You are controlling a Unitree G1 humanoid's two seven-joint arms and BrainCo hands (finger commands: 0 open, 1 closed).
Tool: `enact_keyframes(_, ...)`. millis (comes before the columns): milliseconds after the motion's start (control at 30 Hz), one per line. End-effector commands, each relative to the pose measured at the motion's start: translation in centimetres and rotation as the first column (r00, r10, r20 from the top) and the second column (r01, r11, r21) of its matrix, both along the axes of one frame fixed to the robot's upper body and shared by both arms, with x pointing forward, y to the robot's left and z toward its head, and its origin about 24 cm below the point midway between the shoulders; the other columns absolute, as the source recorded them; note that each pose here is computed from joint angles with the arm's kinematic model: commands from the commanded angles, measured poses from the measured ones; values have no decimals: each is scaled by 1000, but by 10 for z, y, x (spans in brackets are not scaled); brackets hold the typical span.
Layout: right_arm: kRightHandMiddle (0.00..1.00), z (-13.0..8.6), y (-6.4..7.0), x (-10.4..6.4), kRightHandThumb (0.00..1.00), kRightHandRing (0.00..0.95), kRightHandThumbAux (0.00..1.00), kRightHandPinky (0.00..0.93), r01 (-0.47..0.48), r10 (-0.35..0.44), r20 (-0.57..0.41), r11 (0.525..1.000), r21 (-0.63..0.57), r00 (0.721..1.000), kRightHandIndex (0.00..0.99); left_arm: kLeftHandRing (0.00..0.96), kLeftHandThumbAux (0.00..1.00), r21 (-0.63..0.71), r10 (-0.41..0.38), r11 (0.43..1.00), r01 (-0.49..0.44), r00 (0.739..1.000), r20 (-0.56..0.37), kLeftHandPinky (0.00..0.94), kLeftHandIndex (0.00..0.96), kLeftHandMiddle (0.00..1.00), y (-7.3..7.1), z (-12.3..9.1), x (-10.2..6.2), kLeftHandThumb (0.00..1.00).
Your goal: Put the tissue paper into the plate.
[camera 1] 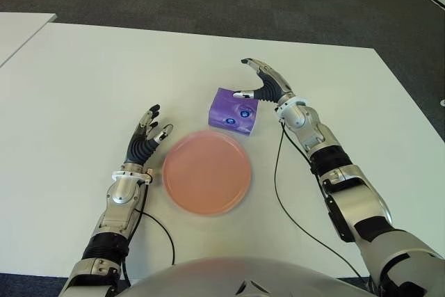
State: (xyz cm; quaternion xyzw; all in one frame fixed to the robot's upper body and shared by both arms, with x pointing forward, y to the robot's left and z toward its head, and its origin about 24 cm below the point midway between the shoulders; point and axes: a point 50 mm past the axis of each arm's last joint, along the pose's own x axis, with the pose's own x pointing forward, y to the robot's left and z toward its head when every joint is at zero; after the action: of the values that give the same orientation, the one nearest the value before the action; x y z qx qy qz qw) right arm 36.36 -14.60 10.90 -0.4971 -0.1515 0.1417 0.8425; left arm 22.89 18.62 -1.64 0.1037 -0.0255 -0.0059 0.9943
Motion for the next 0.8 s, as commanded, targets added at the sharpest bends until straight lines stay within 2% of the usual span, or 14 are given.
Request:
enact_keyframes(33,19,5,-5,4,150,0,412,0,33,-33,9,999,-4,999,0,0,491,2,26,1000,-26,988,-152,0,0,0,3,-29,-22,0)
enact_keyframes(367,32,9,2,0,151,0,415,0,-10,10,15,1000,-15,1000,0,0,479,-10,18,1000,-20,987,-161,0,0,0,2,-30,-22,0)
enact_keyframes(700,27,3,8,-9,168,0,425,0,-91,91,-24,996,-2,996,0,0,488,-4,17,1000,-18,989,-145,0,0,0,3,-29,-23,0)
enact_keyframes(800,29,2,12,-13,183,0,438,0,-140,140,-20,990,-8,990,0,0,489,-2,17,1000,-17,990,-142,0,0,0,3,-29,-23,0)
